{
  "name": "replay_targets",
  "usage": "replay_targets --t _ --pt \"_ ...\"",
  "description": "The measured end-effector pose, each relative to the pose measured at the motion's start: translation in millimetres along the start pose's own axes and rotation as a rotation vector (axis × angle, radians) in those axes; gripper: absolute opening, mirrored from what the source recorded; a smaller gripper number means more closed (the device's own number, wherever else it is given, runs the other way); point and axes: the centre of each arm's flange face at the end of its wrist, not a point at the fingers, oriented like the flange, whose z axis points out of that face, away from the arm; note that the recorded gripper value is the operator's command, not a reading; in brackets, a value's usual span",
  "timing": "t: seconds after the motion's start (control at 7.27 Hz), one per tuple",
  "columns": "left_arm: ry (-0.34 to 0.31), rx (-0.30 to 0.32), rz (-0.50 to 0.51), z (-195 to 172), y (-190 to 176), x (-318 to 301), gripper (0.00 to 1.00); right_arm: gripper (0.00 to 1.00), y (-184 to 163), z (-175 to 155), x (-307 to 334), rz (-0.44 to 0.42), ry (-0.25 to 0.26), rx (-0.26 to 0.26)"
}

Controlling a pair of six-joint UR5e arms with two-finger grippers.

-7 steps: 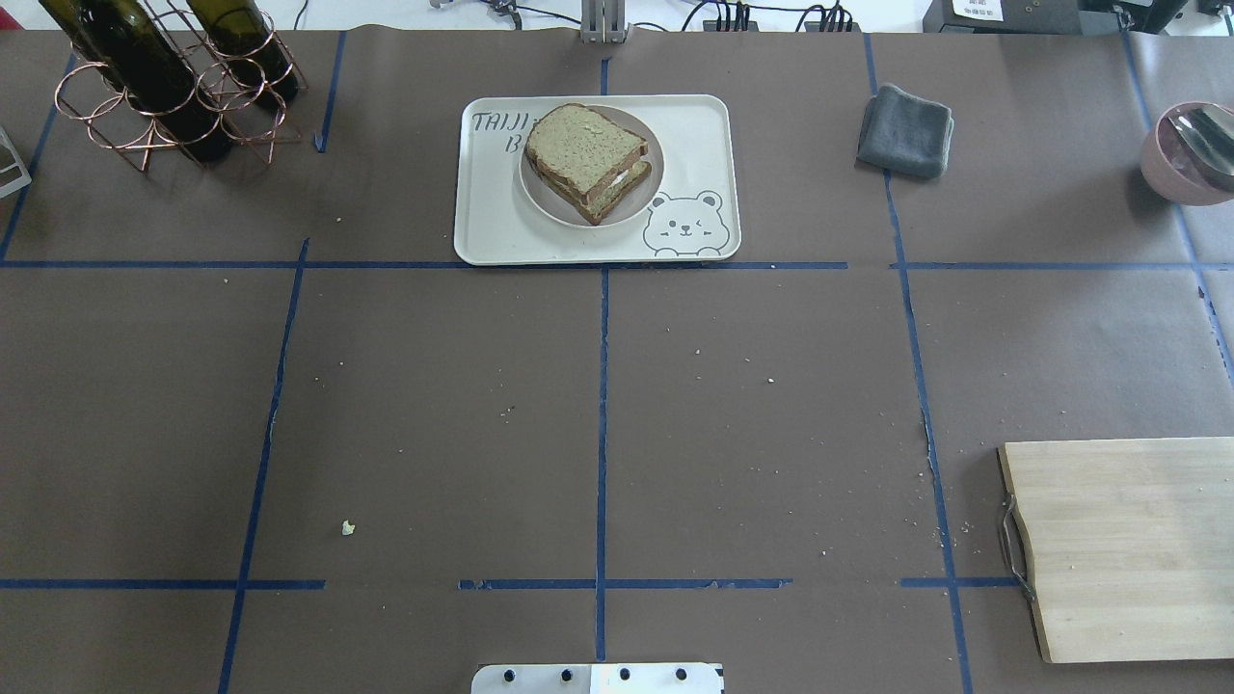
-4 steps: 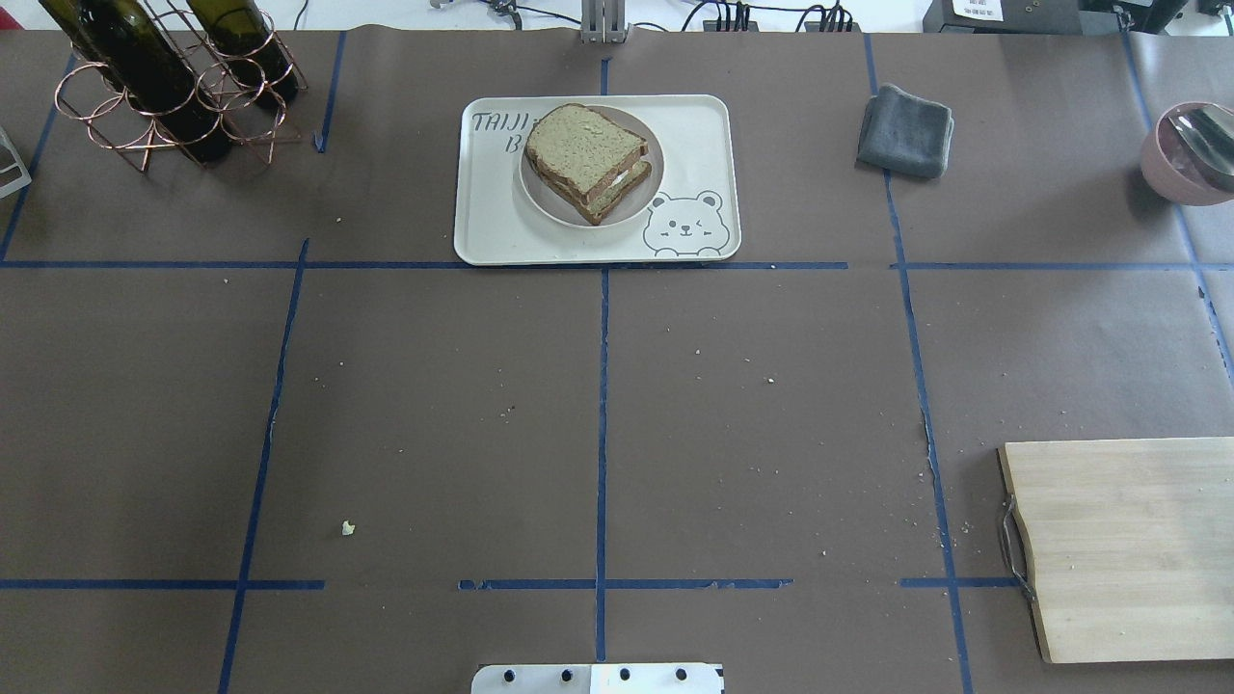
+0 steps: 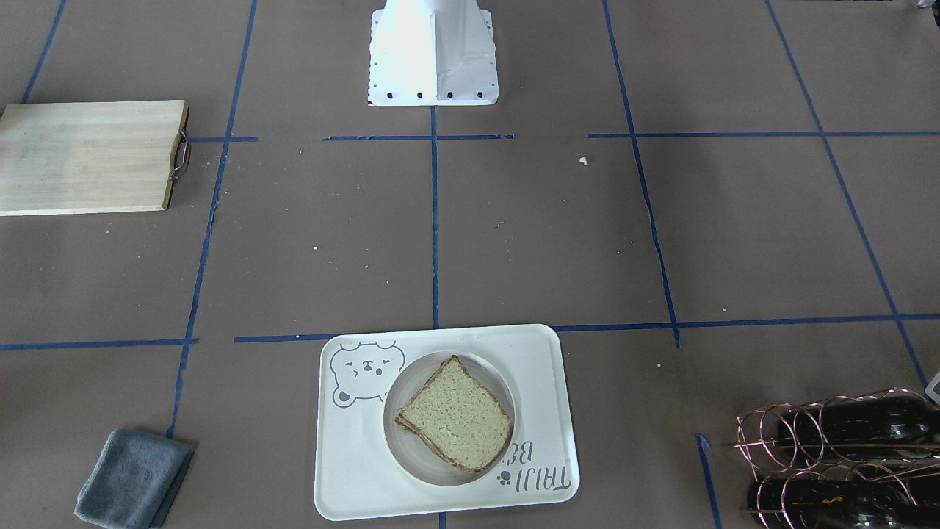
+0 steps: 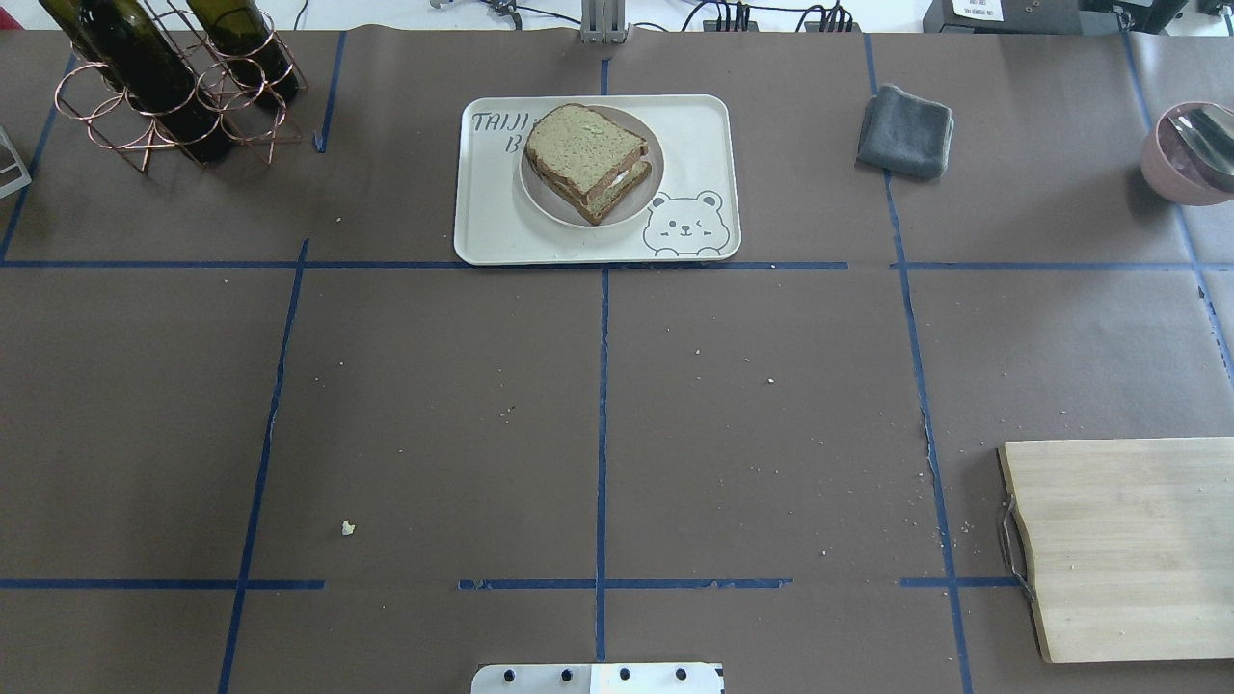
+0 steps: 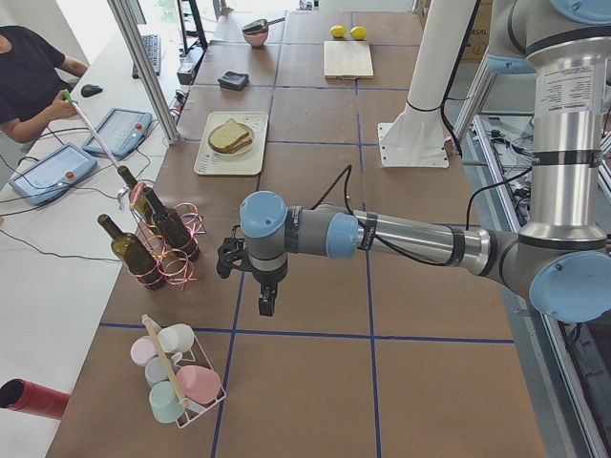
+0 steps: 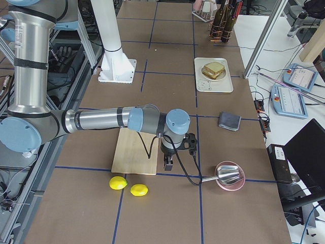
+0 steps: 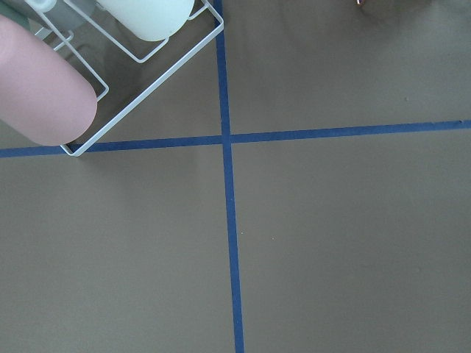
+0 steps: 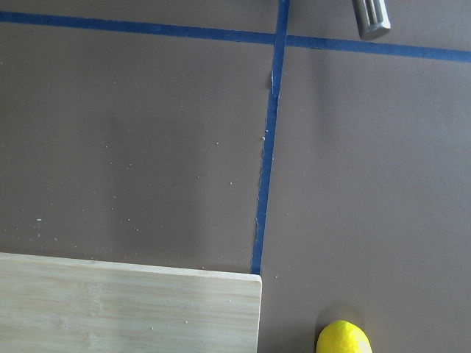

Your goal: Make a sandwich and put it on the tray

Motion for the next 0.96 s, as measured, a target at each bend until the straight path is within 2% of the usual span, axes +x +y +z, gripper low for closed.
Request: replay_targets --t 0.28,0.55,0.96 --pt "-0.002 -0.007 0.015 3.8 10.1 -5.4 1.00 1.00 -2.0 -3.9 -3.8 0.017 0.004 0.017" --pt "0.000 -0.029 0.096 13.2 22.3 -15.4 1.00 1.00 -5.7 -7.3 -9.4 0.042 0.008 0.047" --pt "0.002 -0.043 0.114 18.5 28.3 -21.0 1.00 1.00 -5.0 -3.8 -14.0 0.023 0.013 0.067"
